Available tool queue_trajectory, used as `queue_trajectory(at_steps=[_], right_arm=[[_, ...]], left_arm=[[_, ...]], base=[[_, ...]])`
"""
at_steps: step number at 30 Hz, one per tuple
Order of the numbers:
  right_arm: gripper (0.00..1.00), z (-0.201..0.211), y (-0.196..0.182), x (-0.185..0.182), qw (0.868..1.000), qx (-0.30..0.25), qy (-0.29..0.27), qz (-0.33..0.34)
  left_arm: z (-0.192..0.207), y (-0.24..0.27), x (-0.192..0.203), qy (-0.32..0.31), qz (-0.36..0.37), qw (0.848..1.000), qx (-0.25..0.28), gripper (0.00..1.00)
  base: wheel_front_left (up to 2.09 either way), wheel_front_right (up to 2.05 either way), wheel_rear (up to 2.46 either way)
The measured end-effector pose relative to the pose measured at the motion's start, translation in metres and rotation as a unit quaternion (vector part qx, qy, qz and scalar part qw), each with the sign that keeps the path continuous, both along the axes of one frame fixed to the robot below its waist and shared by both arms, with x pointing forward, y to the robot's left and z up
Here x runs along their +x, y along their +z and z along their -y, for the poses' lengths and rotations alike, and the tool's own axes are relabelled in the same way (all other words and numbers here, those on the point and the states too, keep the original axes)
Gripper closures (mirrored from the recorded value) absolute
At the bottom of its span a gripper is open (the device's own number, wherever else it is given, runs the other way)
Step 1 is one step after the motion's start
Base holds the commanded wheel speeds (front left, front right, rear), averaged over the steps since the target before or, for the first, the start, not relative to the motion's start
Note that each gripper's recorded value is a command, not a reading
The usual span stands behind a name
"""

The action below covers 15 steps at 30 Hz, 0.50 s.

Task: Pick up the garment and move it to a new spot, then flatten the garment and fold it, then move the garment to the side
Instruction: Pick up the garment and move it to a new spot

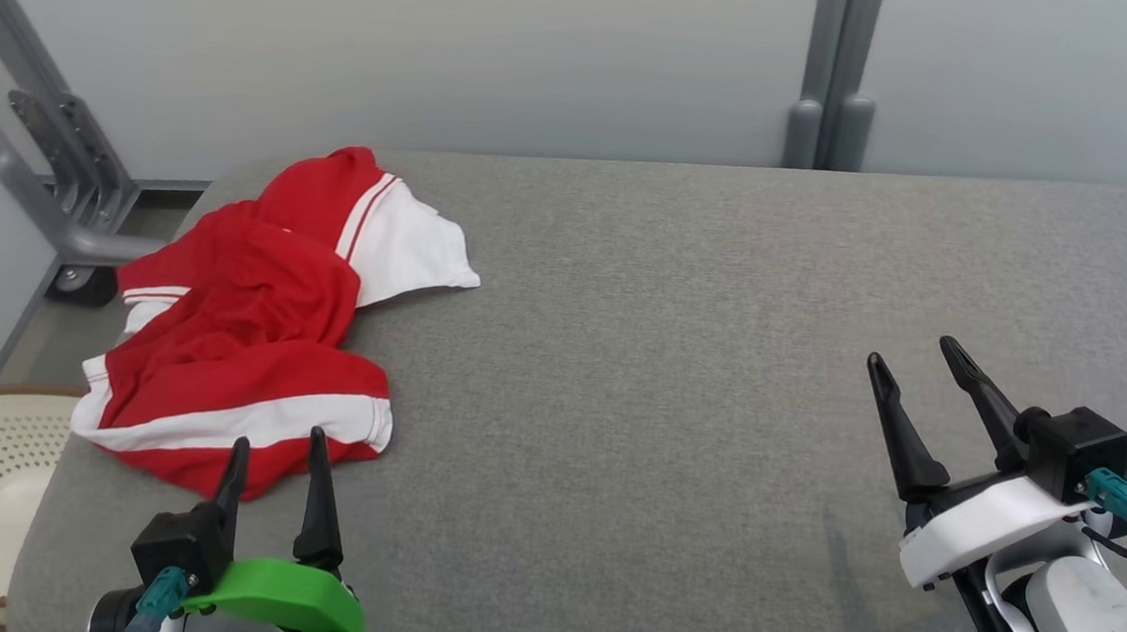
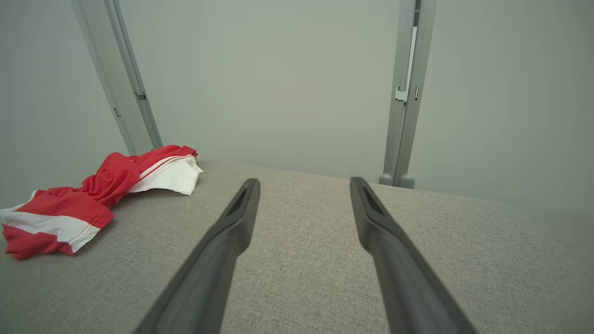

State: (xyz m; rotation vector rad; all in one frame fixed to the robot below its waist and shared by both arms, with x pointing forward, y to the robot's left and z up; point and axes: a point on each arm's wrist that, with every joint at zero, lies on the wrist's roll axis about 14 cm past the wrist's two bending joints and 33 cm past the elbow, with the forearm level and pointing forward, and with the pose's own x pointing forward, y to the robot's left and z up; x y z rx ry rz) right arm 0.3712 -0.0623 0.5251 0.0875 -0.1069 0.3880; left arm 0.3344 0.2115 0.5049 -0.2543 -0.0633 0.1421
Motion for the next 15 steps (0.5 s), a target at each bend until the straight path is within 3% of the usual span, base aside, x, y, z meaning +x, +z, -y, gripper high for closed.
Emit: queue_trajectory(at_steps=[15], right_arm=[[0.0, -0.072, 0.0, -0.004, 0.994, 0.002, 0.108, -0.002]], left_arm=[[-0.07, -0.008, -0.055, 0.113, -0.011, 0.993, 0.001, 0.0]], base=[[0.0, 0.0, 0.0]])
